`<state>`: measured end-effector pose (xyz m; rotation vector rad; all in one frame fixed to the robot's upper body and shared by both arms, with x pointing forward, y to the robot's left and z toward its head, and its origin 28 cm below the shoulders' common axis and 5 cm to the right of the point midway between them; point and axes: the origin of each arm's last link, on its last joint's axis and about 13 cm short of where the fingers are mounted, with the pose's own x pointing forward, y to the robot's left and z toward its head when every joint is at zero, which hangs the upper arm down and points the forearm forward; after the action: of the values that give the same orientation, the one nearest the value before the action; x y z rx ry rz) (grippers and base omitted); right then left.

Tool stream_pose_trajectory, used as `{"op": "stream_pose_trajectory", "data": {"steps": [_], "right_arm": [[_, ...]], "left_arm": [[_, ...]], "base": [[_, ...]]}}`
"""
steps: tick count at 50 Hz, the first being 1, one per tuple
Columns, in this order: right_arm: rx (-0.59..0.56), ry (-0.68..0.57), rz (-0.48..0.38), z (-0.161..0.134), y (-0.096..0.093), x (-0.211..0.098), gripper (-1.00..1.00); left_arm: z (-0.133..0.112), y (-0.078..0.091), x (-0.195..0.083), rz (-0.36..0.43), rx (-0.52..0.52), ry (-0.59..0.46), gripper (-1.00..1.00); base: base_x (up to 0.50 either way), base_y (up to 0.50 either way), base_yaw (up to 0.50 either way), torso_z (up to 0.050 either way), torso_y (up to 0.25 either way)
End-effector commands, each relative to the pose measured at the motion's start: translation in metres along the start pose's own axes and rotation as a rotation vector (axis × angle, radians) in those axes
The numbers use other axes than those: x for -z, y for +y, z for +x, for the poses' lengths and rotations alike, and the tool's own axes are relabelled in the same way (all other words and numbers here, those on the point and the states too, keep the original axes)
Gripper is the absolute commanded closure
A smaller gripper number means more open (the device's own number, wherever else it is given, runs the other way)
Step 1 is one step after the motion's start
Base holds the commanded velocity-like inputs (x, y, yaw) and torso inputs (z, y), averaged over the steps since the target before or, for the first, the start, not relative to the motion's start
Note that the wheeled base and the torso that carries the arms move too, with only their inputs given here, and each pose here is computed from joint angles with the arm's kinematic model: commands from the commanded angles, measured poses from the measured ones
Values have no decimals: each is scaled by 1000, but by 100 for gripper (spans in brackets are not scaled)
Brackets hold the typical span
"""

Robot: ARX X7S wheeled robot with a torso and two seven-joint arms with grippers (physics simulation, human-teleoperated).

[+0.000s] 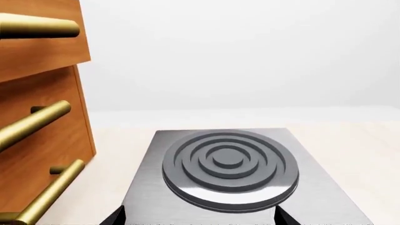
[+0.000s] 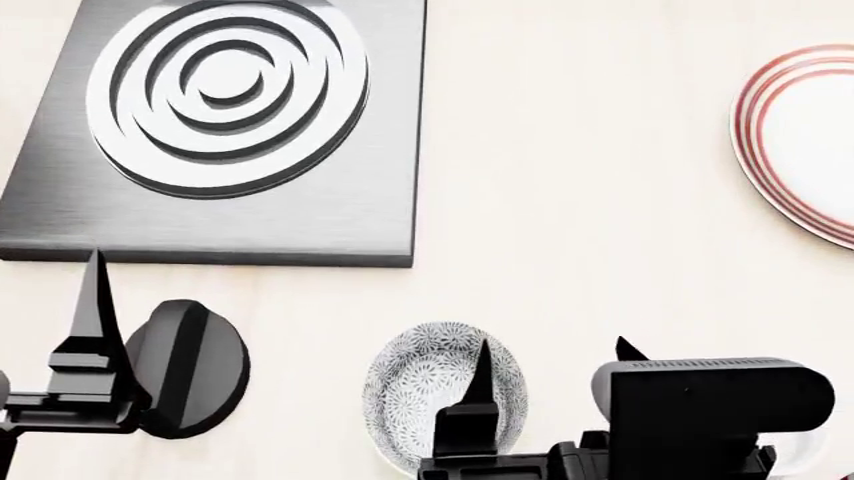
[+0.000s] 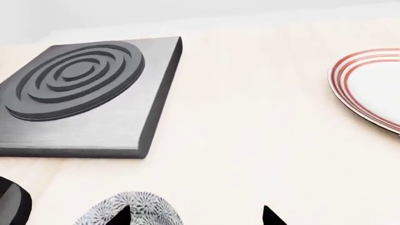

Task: Pick the akita bowl next to the ramekin and place it on the plate.

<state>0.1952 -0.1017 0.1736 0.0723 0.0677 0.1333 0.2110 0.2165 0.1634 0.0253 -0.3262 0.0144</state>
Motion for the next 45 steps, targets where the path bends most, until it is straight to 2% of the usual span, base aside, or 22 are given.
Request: {"op": "stream_pose_trajectory", "data": {"steps": [1,45], "right_arm": [[-10,34,70,3,-3,3,-100],[-12,104,104,13,-5,23,-100]], "left_arm": [[1,2,1,-6,-6,11,-100],[2,3,3,-4,-9,17,-100]], "base": [[0,0,0,0,0],[0,0,0,0,0]]}}
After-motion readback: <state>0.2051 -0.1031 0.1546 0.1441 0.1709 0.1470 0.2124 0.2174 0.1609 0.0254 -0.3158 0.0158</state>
